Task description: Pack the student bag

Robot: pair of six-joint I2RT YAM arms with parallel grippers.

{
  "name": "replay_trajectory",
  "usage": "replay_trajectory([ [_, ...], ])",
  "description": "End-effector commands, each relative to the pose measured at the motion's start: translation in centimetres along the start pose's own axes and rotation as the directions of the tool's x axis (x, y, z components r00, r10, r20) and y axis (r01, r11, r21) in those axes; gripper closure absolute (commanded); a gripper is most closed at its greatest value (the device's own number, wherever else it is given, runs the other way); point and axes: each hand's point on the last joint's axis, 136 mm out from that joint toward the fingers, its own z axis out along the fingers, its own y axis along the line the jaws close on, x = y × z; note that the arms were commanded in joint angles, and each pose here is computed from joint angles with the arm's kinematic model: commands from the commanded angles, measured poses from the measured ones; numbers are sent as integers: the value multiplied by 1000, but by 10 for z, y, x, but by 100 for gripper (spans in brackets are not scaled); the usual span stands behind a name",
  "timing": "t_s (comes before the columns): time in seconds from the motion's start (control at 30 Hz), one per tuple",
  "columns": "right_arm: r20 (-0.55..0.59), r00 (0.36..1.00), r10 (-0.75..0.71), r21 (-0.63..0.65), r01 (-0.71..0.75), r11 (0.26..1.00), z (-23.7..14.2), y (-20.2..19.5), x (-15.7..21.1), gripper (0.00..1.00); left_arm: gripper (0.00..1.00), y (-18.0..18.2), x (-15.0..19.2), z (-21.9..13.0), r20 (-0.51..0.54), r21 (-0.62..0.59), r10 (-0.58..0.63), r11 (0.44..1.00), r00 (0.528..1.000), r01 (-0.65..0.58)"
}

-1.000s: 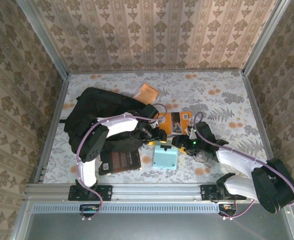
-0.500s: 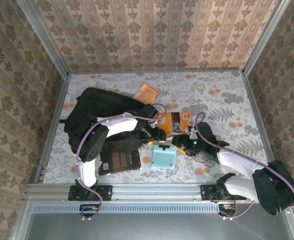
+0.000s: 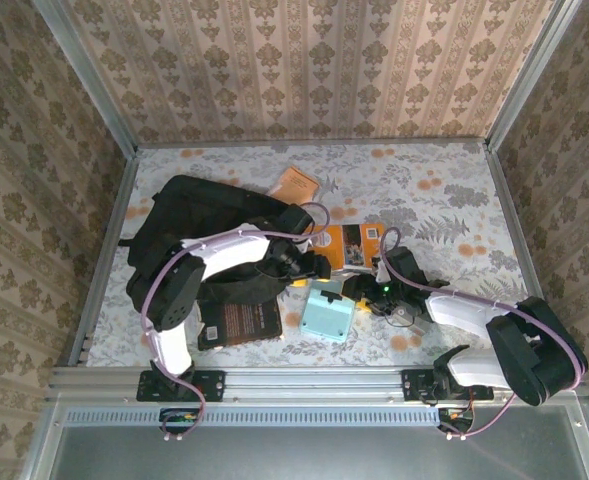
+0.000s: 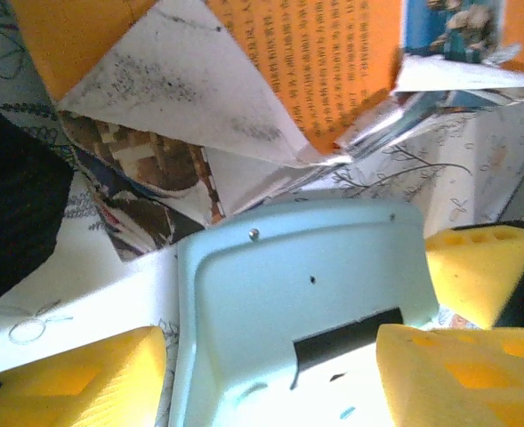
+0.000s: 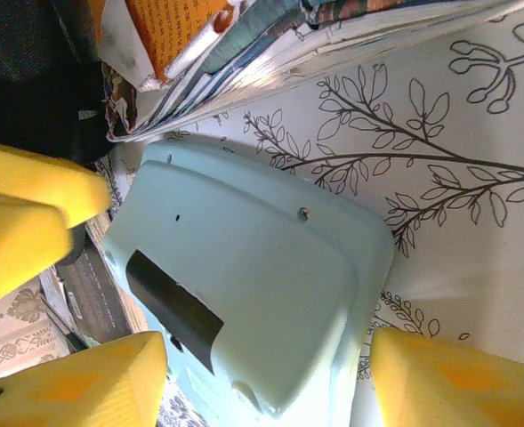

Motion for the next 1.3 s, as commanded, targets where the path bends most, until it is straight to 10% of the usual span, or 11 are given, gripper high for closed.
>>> replay_trajectory([
  [0.0, 1, 1000, -28, 29, 28, 999, 0, -6, 2, 36, 35, 10, 12, -10, -15, -60, 26, 998, 1000, -27],
  [0.43, -58, 998, -10, -54, 6, 999, 12, 13, 12, 36, 35, 0, 25, 12, -106, -11, 47, 999, 993, -48],
  [1.27, 46, 999, 18, -121, -12, 993, -22, 47, 0, 79, 35, -12, 14, -35, 11, -47, 114, 992, 993, -114],
])
